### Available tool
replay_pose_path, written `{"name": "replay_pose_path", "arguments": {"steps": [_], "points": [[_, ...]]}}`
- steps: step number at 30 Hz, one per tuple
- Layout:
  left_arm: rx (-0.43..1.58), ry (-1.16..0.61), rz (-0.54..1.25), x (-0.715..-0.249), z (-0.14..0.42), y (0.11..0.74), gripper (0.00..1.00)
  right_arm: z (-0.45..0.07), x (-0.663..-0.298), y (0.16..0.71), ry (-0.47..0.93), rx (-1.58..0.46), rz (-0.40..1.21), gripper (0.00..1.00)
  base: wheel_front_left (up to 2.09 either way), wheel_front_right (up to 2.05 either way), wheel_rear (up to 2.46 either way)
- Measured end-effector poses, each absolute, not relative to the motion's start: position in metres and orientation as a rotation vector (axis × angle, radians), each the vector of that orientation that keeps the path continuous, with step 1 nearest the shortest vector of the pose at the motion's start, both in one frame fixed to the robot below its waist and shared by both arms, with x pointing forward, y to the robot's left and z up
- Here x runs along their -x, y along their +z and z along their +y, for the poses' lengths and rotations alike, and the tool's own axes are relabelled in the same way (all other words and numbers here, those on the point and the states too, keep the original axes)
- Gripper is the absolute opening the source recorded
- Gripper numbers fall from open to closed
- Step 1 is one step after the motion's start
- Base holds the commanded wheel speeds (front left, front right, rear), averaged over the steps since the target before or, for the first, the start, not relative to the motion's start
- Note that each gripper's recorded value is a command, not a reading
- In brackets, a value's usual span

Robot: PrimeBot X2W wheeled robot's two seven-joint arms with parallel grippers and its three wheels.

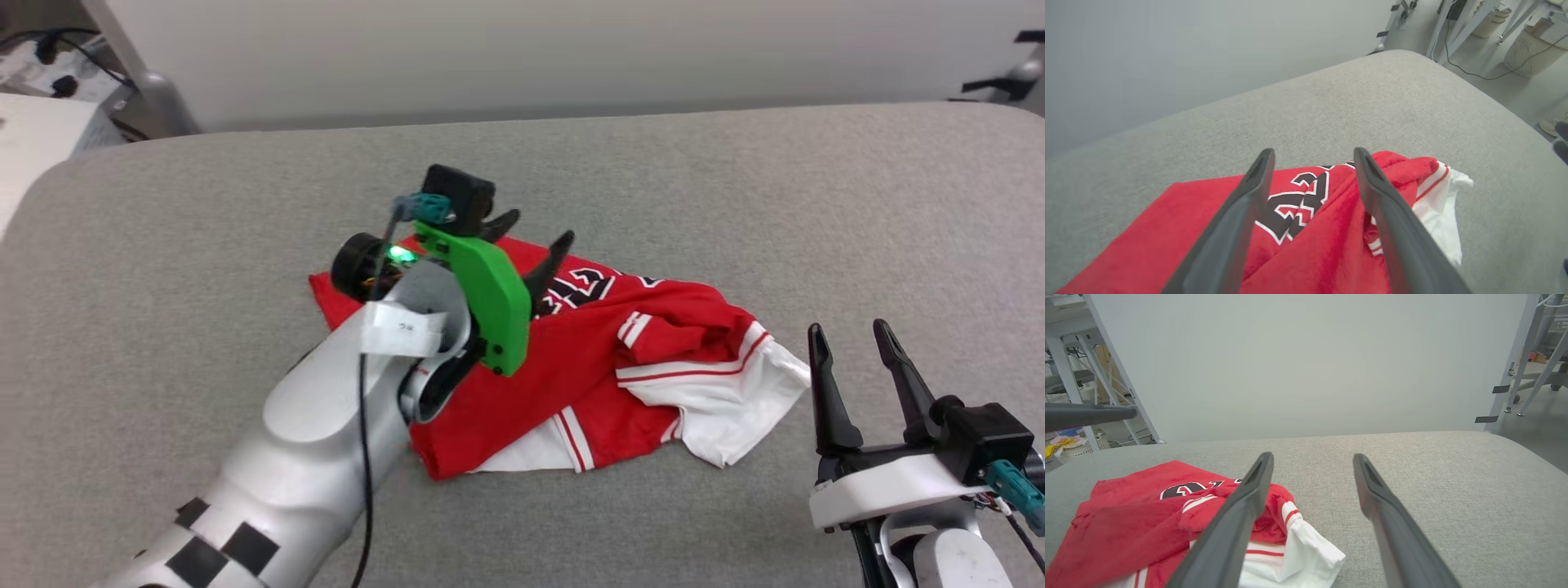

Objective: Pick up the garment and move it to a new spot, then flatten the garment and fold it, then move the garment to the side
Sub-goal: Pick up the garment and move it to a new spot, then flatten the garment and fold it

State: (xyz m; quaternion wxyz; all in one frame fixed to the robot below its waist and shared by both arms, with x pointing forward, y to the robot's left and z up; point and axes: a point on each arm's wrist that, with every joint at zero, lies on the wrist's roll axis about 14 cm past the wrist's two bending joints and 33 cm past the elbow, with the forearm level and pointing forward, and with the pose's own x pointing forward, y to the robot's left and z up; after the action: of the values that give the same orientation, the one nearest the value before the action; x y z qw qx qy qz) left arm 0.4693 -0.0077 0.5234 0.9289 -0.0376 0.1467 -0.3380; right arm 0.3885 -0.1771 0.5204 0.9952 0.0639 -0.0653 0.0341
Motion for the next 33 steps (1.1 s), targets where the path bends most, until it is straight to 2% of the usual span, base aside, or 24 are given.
{"name": "replay_pose_path", "arguments": {"steps": [6,8,13,22,33], "points": [[0.132,-0.491,0.050,-0.457,0.073,0.558,1.00,-0.153,-0.388,0.525,0.141,-0.136,-0.141,1.00,0.00,0.00,0.00],[0.170,-0.364,-0.073,-0.431,0.118,0.564,1.00,-0.138,-0.387,0.531,0.186,-0.134,-0.156,1.00,0.00,0.00,0.00],[0.208,-0.208,-0.090,-0.396,0.159,0.549,1.00,-0.118,-0.387,0.537,0.244,-0.132,-0.172,1.00,0.00,0.00,0.00],[0.246,-0.079,-0.119,-0.355,0.174,0.535,1.00,-0.104,-0.383,0.538,0.288,-0.126,-0.169,1.00,0.00,0.00,0.00],[0.223,-0.067,-0.133,-0.354,0.178,0.530,1.00,-0.090,-0.386,0.531,0.334,-0.090,-0.151,1.00,0.00,0.00,0.00]]}}
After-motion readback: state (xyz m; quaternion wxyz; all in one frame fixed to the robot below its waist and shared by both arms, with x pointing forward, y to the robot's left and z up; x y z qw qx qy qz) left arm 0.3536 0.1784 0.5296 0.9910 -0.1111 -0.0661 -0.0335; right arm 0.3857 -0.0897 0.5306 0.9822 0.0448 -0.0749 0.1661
